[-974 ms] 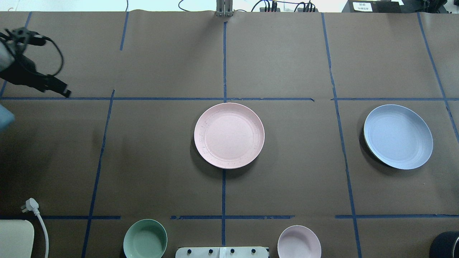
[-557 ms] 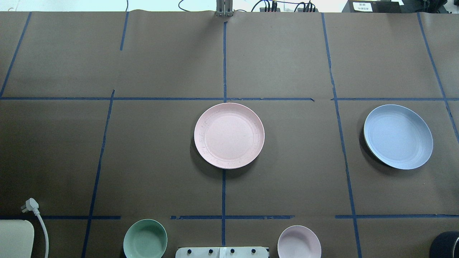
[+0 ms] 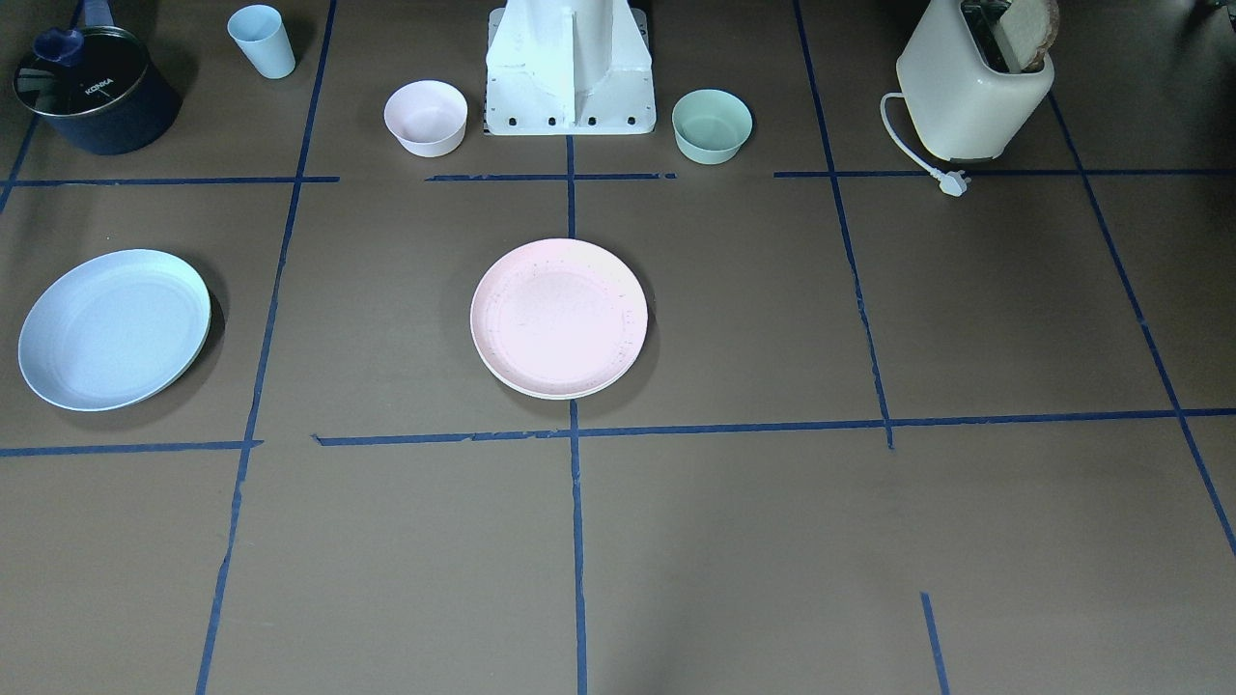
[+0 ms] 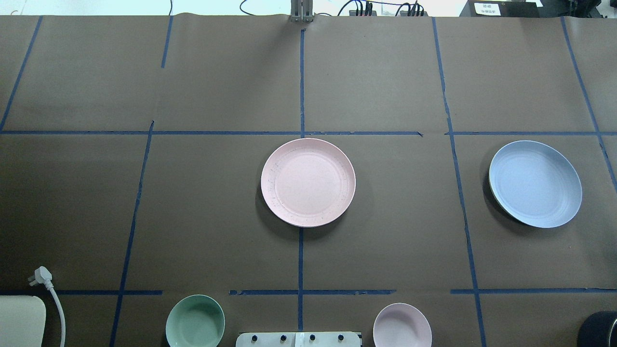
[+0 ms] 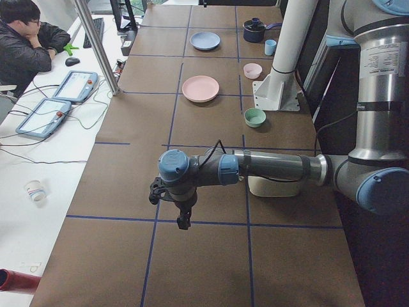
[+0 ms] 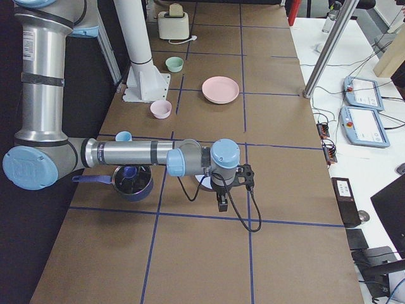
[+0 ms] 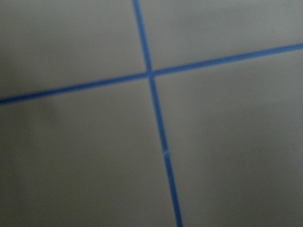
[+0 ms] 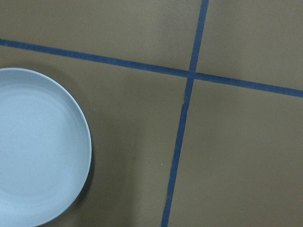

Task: Stack three plates with pink and blue

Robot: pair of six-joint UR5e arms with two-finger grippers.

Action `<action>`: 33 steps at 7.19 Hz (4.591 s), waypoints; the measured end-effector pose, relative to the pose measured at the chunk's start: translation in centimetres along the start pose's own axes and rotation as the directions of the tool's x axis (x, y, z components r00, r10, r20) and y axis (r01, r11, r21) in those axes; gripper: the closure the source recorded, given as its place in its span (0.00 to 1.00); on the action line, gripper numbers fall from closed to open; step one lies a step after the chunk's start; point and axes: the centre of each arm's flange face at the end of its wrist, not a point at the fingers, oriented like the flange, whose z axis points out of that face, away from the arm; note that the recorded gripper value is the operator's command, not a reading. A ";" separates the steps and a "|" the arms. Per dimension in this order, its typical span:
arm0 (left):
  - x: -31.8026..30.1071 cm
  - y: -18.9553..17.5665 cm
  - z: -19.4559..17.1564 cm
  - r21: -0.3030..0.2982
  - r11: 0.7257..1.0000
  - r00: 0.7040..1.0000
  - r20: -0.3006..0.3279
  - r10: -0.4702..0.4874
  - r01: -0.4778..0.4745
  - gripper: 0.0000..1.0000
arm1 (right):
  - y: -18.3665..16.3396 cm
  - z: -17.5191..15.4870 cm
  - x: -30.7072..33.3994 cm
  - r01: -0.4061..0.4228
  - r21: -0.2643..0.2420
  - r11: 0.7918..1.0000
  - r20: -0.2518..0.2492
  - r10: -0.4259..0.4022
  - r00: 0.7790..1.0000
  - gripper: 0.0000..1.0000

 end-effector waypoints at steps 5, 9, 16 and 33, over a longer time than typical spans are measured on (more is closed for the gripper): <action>0.2 0.2 -0.3 0.010 1.000 1.000 0.002 0.006 -0.006 0.00 | 1.6 10.9 -4.3 -0.102 0.096 0.990 0.115 0.090 0.989 0.00; 0.2 0.3 -0.3 0.011 1.000 1.000 0.002 0.010 -0.010 0.00 | 2.1 15.4 -6.3 -0.072 0.055 0.996 0.072 0.068 0.995 0.90; 0.2 0.3 -0.4 0.021 1.000 1.000 0.004 0.016 -0.016 0.00 | 0.8 14.3 -9.1 -0.143 0.075 0.987 0.144 0.132 0.981 1.00; 0.4 0.1 -0.5 0.023 1.000 1.000 0.005 0.019 -0.019 0.00 | -1.8 13.1 -58.8 -0.330 0.069 0.942 0.269 0.300 0.915 0.00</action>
